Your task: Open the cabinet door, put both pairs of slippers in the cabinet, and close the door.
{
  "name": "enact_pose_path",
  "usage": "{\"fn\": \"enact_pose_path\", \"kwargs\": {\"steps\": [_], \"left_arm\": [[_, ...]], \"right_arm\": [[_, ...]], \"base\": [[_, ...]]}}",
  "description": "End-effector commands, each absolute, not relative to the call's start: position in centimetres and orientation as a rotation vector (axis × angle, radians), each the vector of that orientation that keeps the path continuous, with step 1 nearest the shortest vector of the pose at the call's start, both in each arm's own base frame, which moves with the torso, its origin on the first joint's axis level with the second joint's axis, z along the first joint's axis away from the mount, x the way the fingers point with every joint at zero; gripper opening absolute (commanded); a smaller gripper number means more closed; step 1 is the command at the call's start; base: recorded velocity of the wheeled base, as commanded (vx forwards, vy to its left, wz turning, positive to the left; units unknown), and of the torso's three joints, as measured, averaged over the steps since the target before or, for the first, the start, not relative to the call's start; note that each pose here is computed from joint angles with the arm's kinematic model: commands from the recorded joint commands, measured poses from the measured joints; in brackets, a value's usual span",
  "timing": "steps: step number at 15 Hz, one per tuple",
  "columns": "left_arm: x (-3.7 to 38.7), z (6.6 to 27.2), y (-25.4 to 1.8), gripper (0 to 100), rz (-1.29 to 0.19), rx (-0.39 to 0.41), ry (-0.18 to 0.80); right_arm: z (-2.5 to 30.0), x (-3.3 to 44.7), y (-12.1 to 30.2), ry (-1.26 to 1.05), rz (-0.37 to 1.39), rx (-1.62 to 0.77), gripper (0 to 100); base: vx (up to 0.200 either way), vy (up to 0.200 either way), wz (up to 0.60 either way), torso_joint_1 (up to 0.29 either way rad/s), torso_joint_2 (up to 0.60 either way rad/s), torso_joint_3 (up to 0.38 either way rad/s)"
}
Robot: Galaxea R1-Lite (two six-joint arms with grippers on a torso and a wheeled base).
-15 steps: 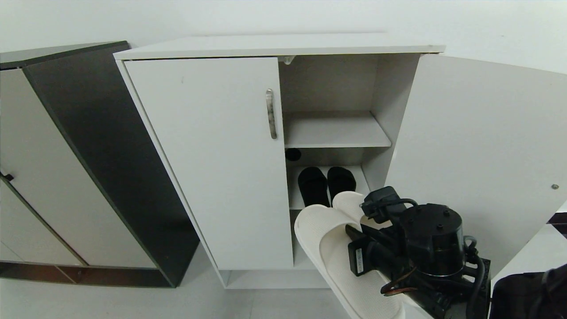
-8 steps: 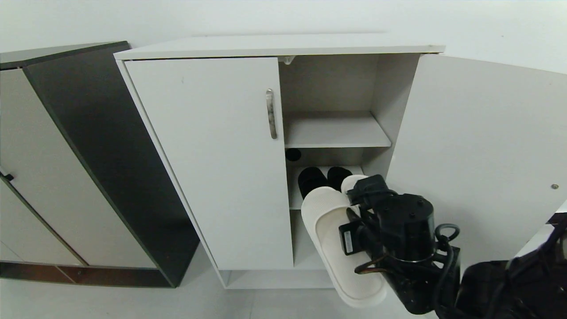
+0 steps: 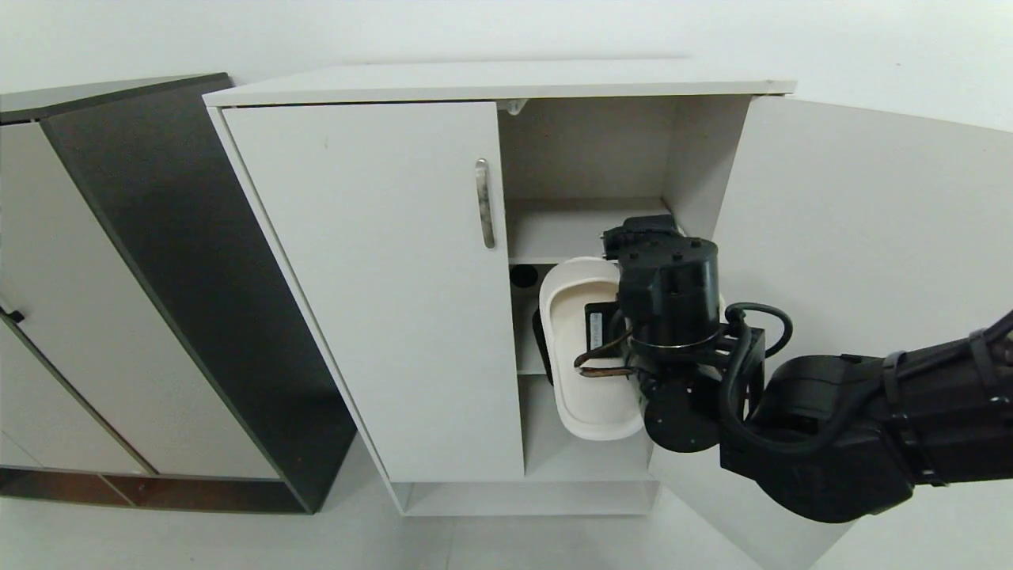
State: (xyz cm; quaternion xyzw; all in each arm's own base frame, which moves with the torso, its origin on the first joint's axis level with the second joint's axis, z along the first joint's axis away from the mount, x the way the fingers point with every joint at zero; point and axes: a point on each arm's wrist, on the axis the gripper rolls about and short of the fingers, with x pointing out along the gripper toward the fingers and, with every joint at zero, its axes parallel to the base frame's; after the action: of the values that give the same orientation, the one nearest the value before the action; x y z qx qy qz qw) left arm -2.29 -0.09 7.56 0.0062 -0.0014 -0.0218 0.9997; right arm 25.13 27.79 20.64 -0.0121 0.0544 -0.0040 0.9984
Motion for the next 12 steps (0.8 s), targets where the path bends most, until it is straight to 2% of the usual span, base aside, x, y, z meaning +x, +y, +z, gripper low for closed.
{"fn": "enact_pose_path", "kwargs": {"steps": [1, 7, 12], "left_arm": [[-2.28, 7.56, -0.09, 0, -0.043, 0.012, -0.002], [-2.28, 7.56, -0.09, 0, -0.043, 0.011, -0.002], [-2.28, 7.56, -0.09, 0, -0.041, 0.011, -0.002]], "right_arm": [[21.69, 24.99, 27.59, 0.087, -0.018, -0.019, 0], [21.76, 25.0, 27.6, 0.084, -0.018, -0.016, 0], [22.08, 25.08, 27.7, 0.077, -0.017, -0.006, 0]], "base": [[0.0, 0.0, 0.0, 0.0, 0.0, 0.0], [0.0, 0.0, 0.0, 0.0, 0.0, 0.0], [0.2, 0.0, 0.0, -0.003, 0.0, 0.006]]}}
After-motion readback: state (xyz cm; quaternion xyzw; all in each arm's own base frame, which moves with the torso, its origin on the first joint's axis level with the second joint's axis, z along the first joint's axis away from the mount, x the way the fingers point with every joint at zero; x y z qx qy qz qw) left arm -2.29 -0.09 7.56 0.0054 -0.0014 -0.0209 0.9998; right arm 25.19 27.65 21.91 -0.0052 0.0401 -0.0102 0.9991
